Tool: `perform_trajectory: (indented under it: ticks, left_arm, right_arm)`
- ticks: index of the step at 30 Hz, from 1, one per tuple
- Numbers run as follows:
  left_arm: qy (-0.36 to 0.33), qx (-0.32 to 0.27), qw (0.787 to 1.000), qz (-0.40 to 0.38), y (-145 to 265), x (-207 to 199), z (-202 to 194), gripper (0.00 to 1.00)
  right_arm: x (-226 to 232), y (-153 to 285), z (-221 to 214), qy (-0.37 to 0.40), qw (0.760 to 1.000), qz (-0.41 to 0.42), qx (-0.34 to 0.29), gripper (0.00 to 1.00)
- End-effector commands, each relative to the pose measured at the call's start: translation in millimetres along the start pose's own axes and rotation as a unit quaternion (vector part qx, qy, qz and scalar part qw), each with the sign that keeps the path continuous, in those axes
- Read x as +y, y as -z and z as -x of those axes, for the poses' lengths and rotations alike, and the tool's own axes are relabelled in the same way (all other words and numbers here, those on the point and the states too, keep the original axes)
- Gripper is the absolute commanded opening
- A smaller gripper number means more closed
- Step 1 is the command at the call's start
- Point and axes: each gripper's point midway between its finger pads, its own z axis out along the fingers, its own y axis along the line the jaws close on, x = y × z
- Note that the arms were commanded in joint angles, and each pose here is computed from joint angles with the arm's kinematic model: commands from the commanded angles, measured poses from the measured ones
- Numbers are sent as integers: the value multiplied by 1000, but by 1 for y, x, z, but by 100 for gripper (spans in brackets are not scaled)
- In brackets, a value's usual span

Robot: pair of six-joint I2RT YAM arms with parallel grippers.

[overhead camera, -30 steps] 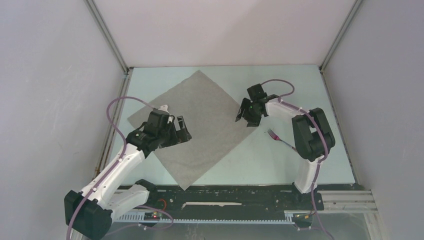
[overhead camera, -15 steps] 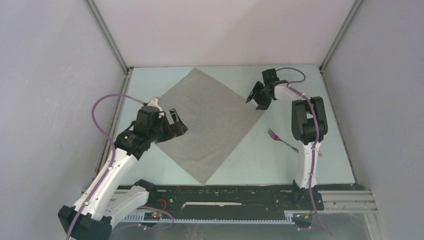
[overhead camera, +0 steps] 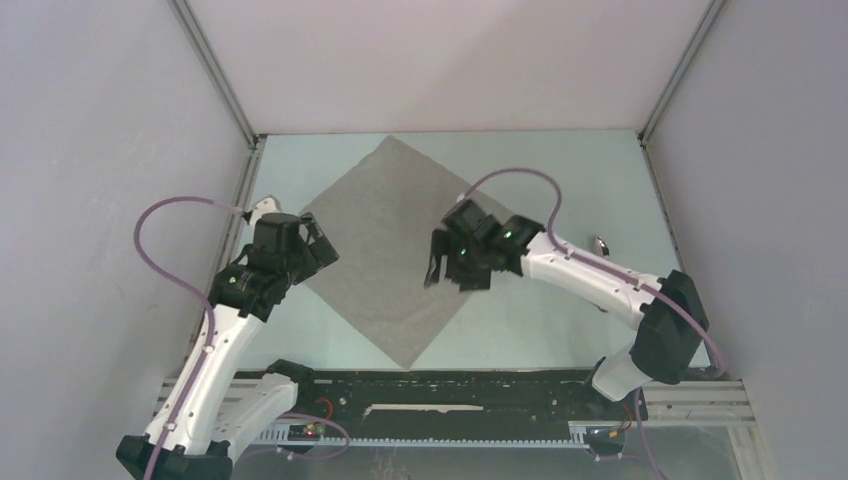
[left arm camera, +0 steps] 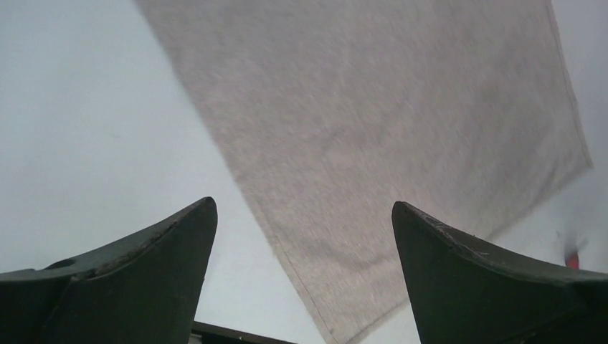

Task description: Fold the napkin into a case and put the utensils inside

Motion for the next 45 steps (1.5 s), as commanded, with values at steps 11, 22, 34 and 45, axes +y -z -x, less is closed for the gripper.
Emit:
perform_trajectory:
  ticks: [11,22,34,45]
  left_arm:
    - [44,-133,987,81,46,41,51,100]
    - [21,-130,989,66,57,45,44,100]
    - [-9,-139,989,52,74,47,47,100]
    - [-28,-131,990,41,73,46,42,100]
  right_arm:
    - [34,-46,-194,-246,928,-187,207,75]
    - [54,-65,-209,-305,908,-226,178,65]
    - [48,-83,-202,-354,894,-233,146,65]
    - [43,-101,-210,-370,884,-247,143,64]
